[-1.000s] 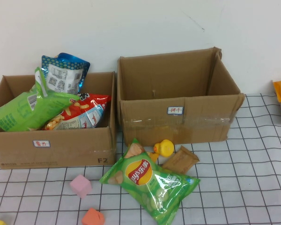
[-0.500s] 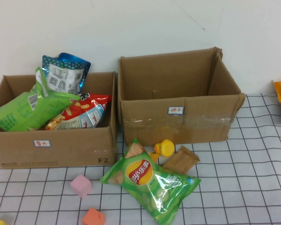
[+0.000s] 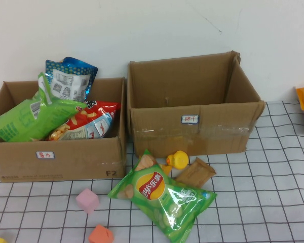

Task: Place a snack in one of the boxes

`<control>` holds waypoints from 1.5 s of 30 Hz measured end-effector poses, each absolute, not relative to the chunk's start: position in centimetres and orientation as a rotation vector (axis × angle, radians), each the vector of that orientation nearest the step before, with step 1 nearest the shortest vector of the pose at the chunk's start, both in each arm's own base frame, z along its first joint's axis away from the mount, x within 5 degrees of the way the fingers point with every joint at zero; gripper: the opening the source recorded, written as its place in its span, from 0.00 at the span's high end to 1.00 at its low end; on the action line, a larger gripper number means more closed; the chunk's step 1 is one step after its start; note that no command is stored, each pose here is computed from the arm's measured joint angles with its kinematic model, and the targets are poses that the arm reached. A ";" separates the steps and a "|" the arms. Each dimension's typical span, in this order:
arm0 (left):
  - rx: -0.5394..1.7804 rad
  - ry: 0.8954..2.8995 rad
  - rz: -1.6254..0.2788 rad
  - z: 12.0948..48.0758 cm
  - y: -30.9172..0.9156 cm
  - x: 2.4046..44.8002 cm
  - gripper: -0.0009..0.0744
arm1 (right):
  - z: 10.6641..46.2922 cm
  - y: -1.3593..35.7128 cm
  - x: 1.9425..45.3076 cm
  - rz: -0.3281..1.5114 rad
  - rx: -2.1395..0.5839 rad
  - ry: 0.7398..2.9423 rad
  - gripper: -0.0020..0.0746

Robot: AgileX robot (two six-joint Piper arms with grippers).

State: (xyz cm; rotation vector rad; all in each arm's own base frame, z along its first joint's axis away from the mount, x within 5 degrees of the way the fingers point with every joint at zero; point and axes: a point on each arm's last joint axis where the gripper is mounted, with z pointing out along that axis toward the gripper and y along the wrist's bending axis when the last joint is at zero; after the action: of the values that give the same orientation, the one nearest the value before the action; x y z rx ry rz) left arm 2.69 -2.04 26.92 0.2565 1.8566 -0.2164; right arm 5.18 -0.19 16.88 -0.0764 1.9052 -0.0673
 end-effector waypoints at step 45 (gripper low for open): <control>0.148 1.839 0.009 17.4 -0.4 5.3 0.99 | 16.9 -0.2 5.2 -0.067 -0.076 1.905 0.98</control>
State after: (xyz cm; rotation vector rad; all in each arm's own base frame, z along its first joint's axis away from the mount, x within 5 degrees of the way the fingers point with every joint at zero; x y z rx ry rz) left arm 5.34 -0.35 17.38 0.1481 1.8387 0.0091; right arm 5.18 -0.19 16.88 -0.0764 1.9052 -0.0673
